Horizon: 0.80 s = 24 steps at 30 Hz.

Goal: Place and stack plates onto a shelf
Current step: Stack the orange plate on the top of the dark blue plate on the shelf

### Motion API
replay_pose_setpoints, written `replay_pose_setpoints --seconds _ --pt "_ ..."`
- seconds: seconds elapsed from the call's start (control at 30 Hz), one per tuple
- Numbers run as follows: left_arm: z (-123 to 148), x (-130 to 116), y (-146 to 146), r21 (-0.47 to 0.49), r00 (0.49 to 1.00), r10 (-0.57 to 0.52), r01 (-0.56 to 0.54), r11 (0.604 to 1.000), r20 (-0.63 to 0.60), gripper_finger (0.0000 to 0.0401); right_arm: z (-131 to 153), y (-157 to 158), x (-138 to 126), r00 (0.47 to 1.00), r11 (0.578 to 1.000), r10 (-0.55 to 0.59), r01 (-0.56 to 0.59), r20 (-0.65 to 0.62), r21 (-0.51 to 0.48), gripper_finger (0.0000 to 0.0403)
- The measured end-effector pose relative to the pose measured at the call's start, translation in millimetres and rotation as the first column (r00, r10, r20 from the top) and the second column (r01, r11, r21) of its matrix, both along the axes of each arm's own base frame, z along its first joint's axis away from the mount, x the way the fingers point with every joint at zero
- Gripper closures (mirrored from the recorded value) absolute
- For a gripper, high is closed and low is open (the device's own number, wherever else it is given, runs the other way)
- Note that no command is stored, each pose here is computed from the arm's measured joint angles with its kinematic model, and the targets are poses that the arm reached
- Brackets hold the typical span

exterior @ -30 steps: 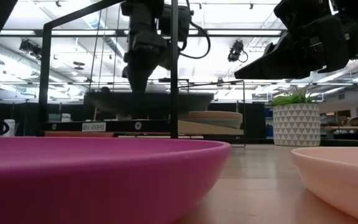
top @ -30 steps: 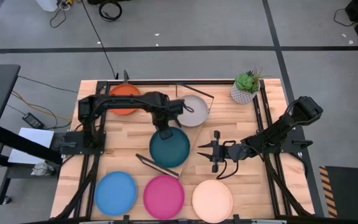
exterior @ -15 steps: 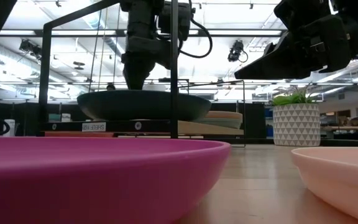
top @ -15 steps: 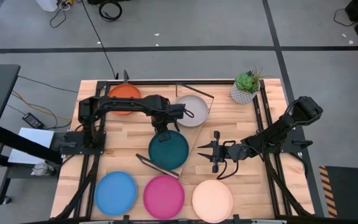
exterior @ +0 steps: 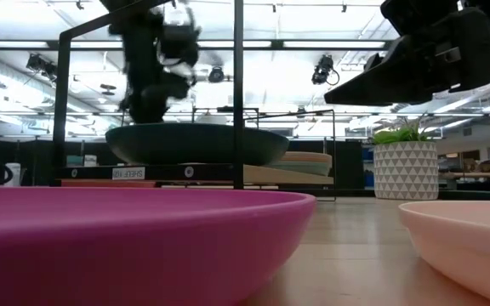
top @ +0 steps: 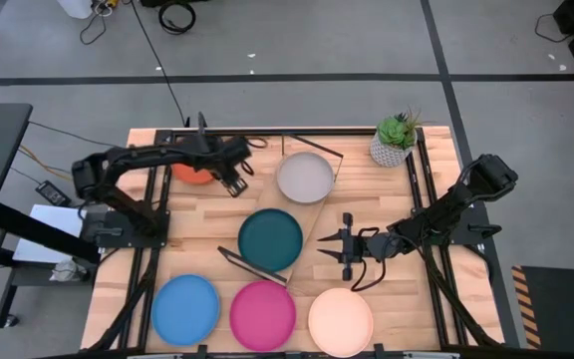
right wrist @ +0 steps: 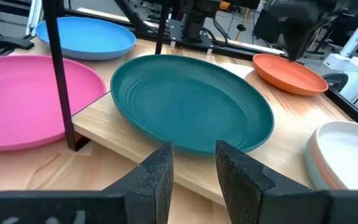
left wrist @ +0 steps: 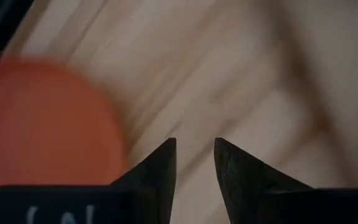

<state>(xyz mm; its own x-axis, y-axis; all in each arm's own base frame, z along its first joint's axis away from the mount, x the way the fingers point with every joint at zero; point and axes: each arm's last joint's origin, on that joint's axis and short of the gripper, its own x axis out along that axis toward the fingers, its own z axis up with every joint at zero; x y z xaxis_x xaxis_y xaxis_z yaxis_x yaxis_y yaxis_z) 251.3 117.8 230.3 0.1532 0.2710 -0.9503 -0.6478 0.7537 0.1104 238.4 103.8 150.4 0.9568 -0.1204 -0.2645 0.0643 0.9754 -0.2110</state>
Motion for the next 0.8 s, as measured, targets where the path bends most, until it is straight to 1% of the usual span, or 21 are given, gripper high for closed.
replay_pose_setpoints --seconds 0.1,0.17,0.23,0.4,0.5,0.57,0.63,0.8 --pt "-17 -17 14 0.039 0.994 0.106 -0.104 0.994 -0.038 0.0284 1 0 0 1.0 1.0 0.0 0.0 0.007 0.002 0.0277" --pt "-28 -26 20 0.051 0.987 0.139 -0.135 0.99 -0.086 0.0284 1 0 0 1.0 1.0 -0.002 0.002 0.007 0.001 0.0277" --pt "-35 -29 25 0.054 0.983 0.157 -0.152 0.987 -0.094 0.0278 1 -1 1 1.0 1.0 -0.004 0.004 0.009 -0.005 0.0277" --pt "-48 -36 36 0.062 0.966 0.222 -0.215 0.975 -0.13 0.0236 1 -4 2 1.0 1.0 -0.013 0.014 0.007 -0.023 0.0277" --pt "-51 -36 41 0.073 0.962 0.242 -0.234 0.969 -0.127 0.0212 1 -5 3 1.0 0.999 -0.016 0.016 0.006 -0.033 0.0277" --pt "-54 -36 44 0.072 0.961 0.245 -0.237 0.969 -0.131 0.0203 1 -5 3 1.0 0.999 -0.014 0.014 0.005 -0.038 0.0277" --pt "-57 -34 46 0.075 0.962 0.247 -0.239 0.968 -0.12 0.0201 1 -5 3 1.0 0.999 -0.012 0.012 0.004 -0.045 0.0277" --pt "-67 -26 48 0.047 0.969 0.226 -0.222 0.974 -0.104 0.0206 1 -5 3 1.0 0.999 -0.01 0.01 0.003 -0.051 0.0277"
